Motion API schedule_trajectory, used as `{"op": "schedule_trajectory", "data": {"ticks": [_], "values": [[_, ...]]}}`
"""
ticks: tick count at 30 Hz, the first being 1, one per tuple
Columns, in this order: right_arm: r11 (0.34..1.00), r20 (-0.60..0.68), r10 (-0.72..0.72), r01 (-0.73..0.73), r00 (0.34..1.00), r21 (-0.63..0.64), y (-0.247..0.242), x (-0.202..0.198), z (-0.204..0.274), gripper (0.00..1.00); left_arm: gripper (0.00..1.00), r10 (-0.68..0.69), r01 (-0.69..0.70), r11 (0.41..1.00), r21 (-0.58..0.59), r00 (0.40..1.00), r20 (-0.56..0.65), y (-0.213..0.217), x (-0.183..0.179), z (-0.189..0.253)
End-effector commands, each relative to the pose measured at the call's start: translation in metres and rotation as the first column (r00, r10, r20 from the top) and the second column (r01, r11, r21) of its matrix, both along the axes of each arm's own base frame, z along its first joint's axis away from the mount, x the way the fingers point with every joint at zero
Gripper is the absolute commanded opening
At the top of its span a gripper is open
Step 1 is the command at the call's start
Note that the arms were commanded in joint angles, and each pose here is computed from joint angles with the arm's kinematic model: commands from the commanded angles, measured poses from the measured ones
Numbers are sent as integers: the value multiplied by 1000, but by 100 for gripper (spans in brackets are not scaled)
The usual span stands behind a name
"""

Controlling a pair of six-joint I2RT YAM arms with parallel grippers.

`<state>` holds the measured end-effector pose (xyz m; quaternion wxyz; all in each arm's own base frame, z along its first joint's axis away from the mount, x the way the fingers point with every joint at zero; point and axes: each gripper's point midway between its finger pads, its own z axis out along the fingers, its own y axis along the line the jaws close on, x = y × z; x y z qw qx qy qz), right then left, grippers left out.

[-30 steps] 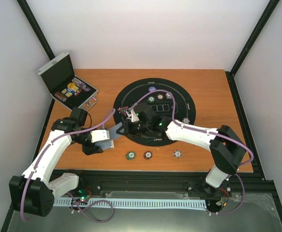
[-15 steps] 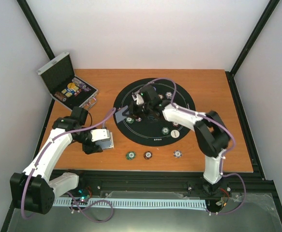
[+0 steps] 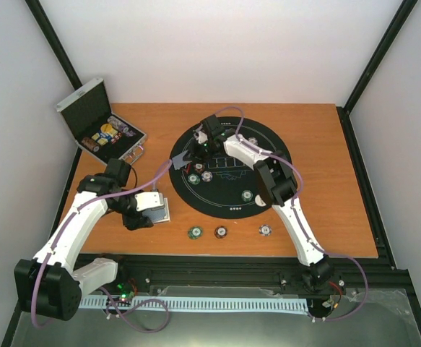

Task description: Distribute texas hold em gaming equipment

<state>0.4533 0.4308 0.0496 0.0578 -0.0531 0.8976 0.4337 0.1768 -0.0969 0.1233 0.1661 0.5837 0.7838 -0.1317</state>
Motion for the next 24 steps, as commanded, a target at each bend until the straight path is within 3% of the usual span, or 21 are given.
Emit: {"op": "schedule_trajectory", "data": {"ticks": [1,5,13,18,24], "values": [[998,5,11,-10,1000,-56,-17,1,13,31,1,6,-5,1000,-22,999,32,-3,4,15],[995,32,6,-3,999,-99,-28,-1,25,48,1,11,-11,1000,-17,1000,22,-3,3,13],[994,116,-6,19,993,-110,-52,-11,79,51,1,16,-16,1000,-15,999,28,-2,3,16],[1000,128,-18,17,992,10,-56,-52,108,59,1,18,-18,1000,-17,1000,7,-3,3,15],[983,129,29,-51,991,177,-43,-135,130,64,1,25,-25,999,-26,1000,-1,-4,4,14]]}}
